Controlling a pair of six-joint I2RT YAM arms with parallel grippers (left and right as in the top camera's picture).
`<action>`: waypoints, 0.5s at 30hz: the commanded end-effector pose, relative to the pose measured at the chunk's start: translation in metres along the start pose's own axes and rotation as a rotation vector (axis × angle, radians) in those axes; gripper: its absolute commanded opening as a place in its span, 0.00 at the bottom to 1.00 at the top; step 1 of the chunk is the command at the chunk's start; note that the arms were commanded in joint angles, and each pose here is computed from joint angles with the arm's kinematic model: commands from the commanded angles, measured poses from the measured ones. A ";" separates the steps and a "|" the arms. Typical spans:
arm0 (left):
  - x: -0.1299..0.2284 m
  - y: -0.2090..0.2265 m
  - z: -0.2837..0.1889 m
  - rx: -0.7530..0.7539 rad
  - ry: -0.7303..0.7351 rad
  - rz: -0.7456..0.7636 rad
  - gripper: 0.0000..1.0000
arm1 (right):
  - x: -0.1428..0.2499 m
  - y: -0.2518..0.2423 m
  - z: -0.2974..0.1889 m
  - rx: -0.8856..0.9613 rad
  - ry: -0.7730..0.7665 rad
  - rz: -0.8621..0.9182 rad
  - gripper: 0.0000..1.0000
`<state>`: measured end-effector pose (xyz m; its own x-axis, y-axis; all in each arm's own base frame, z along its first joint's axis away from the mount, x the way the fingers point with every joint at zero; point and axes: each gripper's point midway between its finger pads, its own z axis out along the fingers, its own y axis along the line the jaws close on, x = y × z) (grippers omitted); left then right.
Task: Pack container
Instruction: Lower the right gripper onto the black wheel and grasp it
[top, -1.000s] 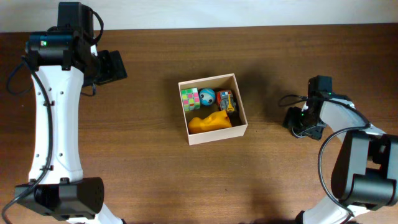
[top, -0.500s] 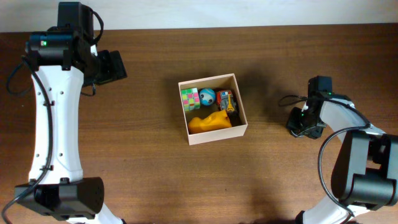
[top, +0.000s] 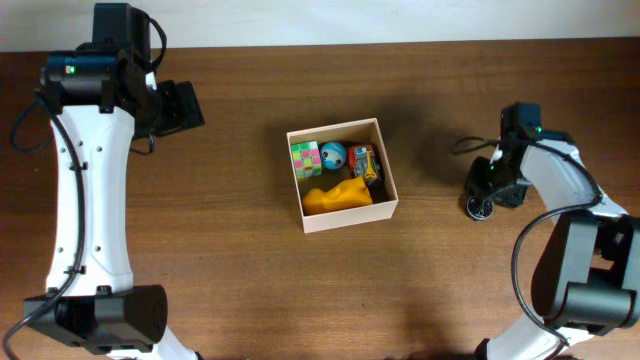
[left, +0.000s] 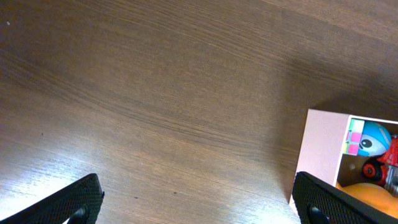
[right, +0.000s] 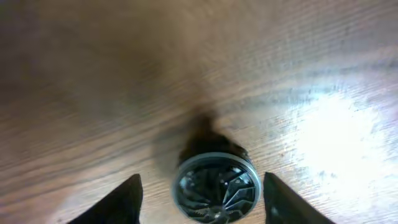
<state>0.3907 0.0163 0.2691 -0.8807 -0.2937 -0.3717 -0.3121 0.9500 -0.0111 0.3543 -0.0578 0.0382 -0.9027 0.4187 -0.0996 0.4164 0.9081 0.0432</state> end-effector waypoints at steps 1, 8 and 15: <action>-0.003 -0.001 -0.004 0.008 -0.016 0.012 0.99 | -0.011 0.007 -0.019 -0.013 -0.050 -0.016 0.65; -0.003 -0.001 -0.004 0.008 -0.016 0.012 0.99 | 0.003 0.001 -0.008 0.015 -0.005 -0.015 0.83; -0.003 -0.001 -0.004 0.008 -0.016 0.012 0.99 | 0.016 -0.010 0.010 0.055 0.016 -0.004 0.82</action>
<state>0.3908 0.0164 0.2692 -0.8804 -0.2940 -0.3721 -0.3126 0.9498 -0.0110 0.3406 -0.0571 0.0275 -0.9096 0.4094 -0.0708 0.4097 0.9122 0.0115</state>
